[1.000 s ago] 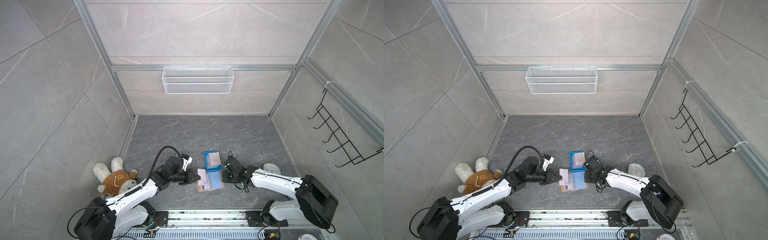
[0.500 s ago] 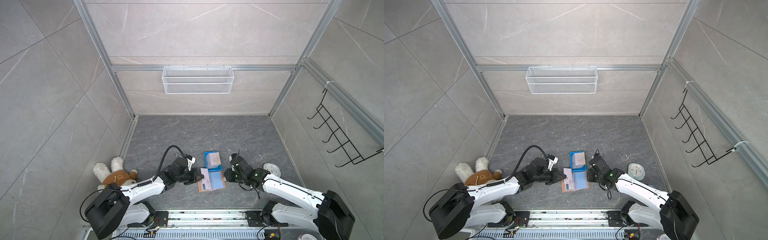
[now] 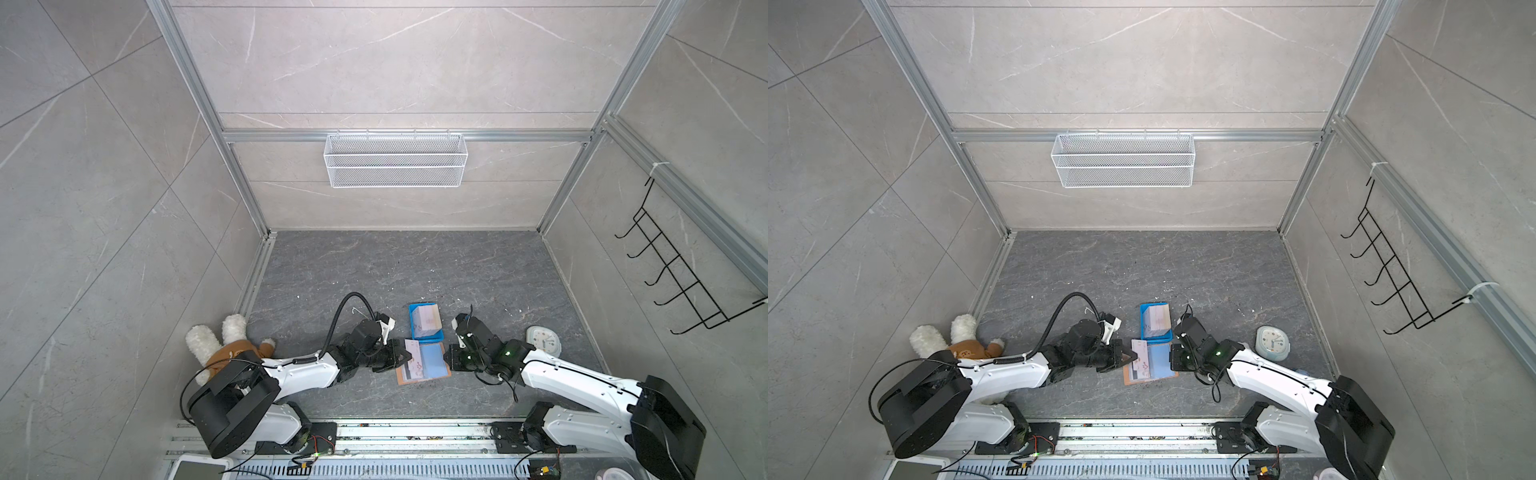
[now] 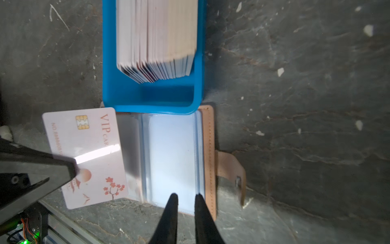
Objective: Insert credit cards into a card holder
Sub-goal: Insert the credit card into the card slot.
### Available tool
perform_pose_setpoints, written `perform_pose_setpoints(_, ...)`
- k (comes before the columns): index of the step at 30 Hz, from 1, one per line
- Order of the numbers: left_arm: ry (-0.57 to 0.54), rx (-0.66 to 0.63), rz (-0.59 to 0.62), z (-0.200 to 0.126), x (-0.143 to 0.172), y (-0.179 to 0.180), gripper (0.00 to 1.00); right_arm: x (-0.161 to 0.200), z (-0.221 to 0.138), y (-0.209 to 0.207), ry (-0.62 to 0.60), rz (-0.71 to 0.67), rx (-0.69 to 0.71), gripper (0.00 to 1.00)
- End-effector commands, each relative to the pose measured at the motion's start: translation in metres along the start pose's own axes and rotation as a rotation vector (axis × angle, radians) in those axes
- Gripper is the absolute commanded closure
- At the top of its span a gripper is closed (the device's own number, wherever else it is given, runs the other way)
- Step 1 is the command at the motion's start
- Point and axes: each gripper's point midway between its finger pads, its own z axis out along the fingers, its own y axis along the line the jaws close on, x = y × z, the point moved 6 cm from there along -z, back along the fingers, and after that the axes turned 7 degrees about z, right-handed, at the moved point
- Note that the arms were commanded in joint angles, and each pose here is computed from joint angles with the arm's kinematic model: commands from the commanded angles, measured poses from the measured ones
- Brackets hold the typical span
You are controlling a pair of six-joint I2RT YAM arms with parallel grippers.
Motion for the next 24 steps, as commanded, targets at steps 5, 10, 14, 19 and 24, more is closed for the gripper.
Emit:
perform_pose_setpoints(5, -0.049, 0.023, -0.034, 0.002, -0.004, -0.001, 1.0, 0.008, 0.019, -0.012, 0.037, 0.028, 0.071, 0.84)
perform_pose_setpoints(10, -0.051, 0.041, -0.068, 0.004, -0.002, 0.002, 1.0, 0.011, 0.024, -0.019, 0.039, 0.03, 0.121, 0.86)
perform_pose_setpoints(14, -0.045, 0.06, -0.085, 0.007, -0.001, 0.002, 1.0, 0.015, 0.025, -0.022, 0.039, 0.031, 0.127, 0.87)
perform_pose_setpoints(19, -0.037, 0.05, -0.109, 0.013, 0.003, 0.008, 1.0, 0.019, 0.026, -0.024, 0.045, 0.028, 0.138, 0.87)
perform_pose_setpoints(24, -0.04, 0.049, -0.118, 0.014, 0.008, 0.01, 1.0, 0.023, 0.028, -0.025, 0.045, 0.021, 0.148, 0.88)
